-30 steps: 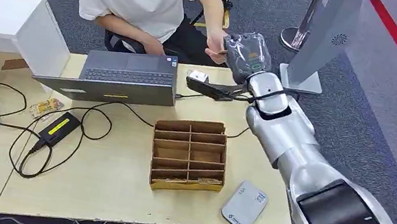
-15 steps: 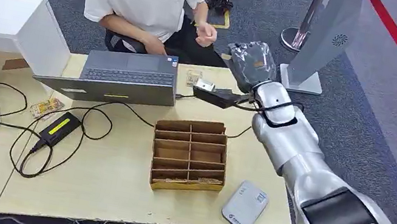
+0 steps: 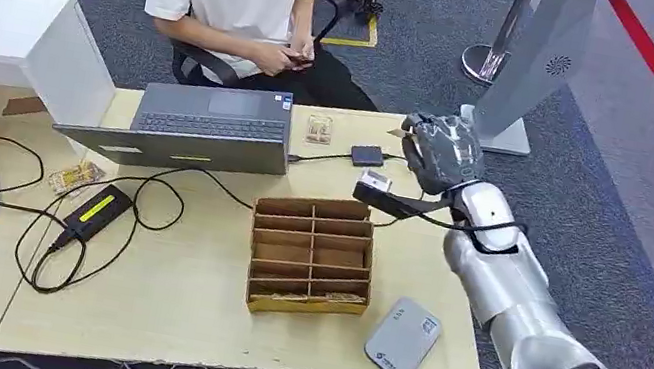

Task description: Pass the card to the sensor for recognition and then transmit it.

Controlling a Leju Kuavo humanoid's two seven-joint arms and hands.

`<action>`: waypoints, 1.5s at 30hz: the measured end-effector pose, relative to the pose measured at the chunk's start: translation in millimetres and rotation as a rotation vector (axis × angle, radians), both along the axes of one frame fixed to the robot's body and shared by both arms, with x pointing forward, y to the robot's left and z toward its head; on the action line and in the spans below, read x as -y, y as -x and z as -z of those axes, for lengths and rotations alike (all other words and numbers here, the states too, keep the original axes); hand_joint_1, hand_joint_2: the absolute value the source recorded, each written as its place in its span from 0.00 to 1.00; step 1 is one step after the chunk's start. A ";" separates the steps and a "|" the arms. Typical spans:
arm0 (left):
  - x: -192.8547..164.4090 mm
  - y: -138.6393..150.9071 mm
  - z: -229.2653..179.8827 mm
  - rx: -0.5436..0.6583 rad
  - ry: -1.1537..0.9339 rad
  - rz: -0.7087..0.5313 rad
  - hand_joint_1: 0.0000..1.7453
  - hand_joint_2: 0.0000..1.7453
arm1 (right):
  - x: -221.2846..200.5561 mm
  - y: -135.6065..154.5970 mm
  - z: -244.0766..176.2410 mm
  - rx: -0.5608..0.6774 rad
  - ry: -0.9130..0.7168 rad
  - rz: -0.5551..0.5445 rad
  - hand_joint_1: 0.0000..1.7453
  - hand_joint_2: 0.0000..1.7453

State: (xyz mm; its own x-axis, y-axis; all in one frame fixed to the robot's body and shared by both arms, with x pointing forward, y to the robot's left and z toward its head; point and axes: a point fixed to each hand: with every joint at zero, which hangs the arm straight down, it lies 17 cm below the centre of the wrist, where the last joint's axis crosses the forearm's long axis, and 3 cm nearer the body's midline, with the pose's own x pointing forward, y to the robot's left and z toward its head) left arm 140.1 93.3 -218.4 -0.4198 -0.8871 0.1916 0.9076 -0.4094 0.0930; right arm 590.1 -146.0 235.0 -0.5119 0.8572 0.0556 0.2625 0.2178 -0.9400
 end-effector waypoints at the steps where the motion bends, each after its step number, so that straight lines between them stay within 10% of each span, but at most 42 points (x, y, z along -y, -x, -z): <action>1: -0.1 0.0 0.7 0.005 0.001 -0.005 0.00 1.00 | 3.6 4.2 2.1 -0.006 -0.024 -0.004 1.00 1.00; 18: 3.0 -8.3 2.5 0.056 0.022 -0.029 0.00 1.00 | 10.2 64.1 44.5 -0.064 -0.136 -0.070 1.00 1.00; 45: 2.4 -12.1 3.1 0.078 0.019 -0.039 0.00 1.00 | 48.5 83.6 72.8 -0.096 -0.150 -0.014 1.00 1.00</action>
